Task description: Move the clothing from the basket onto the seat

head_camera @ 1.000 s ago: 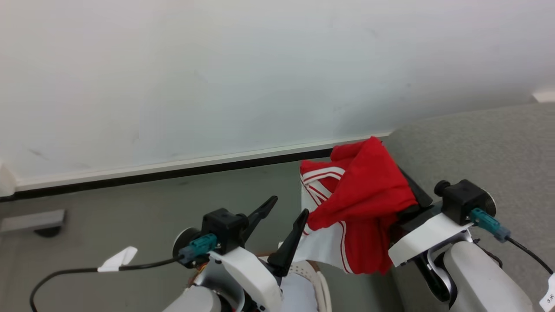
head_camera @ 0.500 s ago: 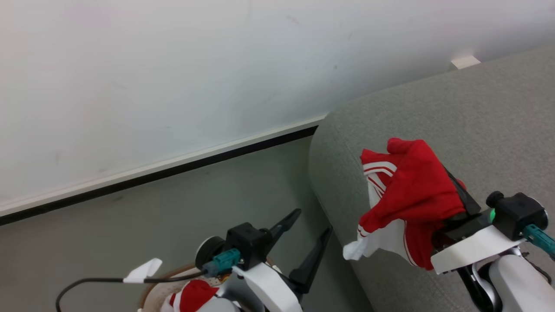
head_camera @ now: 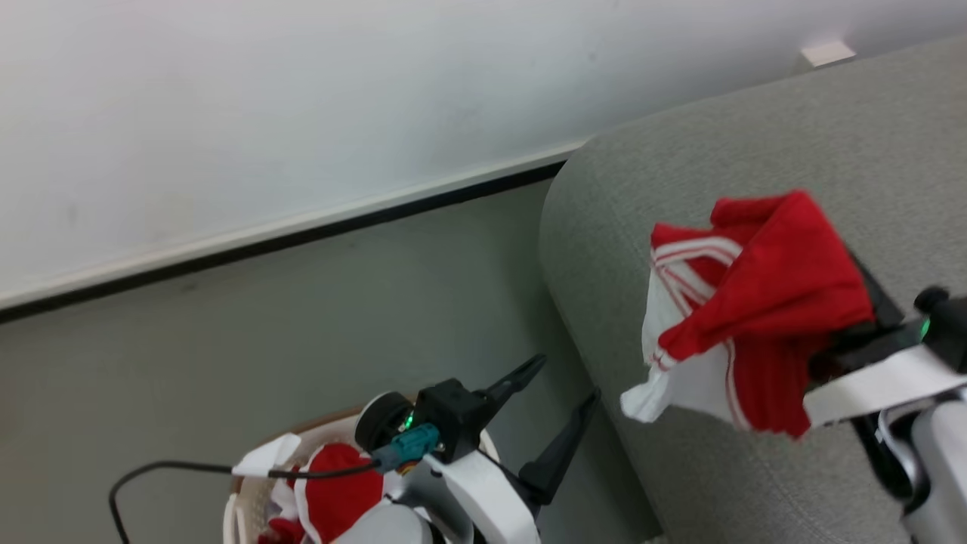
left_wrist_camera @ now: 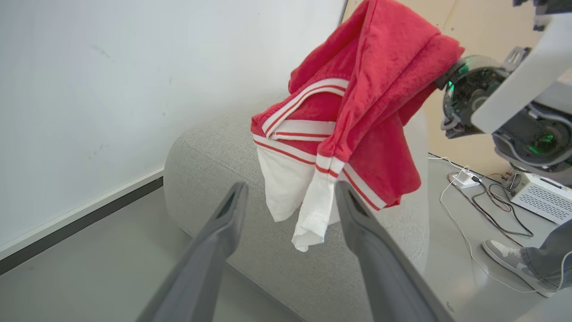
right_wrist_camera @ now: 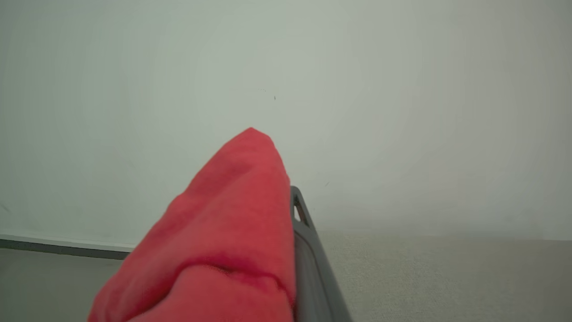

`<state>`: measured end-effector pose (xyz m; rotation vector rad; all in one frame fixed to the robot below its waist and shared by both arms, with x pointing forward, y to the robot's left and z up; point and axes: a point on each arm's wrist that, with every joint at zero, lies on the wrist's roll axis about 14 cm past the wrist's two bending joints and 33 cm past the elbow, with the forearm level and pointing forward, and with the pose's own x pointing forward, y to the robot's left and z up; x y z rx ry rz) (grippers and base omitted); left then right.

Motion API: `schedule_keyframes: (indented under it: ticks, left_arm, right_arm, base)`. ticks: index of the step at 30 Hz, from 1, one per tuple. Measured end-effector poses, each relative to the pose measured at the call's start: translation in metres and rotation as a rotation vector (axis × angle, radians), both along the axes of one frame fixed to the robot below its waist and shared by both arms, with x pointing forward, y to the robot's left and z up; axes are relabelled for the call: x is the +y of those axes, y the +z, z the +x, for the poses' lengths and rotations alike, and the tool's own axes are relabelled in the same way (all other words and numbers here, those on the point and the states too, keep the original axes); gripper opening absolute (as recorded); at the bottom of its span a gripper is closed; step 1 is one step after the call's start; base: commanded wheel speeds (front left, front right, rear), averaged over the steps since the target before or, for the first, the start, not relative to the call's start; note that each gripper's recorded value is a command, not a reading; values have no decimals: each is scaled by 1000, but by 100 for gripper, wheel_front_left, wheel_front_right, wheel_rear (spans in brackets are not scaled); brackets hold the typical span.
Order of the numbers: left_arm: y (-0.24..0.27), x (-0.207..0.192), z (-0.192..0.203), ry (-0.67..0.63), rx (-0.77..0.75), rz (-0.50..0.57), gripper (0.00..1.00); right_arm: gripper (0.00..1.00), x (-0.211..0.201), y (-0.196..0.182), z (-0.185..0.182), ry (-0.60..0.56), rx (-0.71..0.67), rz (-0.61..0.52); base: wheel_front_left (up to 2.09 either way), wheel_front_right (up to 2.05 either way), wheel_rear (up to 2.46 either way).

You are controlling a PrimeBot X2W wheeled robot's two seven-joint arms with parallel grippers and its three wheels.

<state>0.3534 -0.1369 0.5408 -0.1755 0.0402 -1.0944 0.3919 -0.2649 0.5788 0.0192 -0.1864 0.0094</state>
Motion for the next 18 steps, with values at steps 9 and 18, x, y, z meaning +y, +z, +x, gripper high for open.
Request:
schedule_keyframes:
  ticks: [9, 18]
  left_arm:
    - [-25, 21, 36, 44, 36, 28, 100]
    - [-50, 42, 71, 103, 80, 20, 100]
  right_arm:
    - [0, -24, 28, 92, -12, 43, -157]
    - [0, -112, 52, 166, -254, 86, -311]
  base:
    - [0, 0, 0]
    - [0, 0, 0]
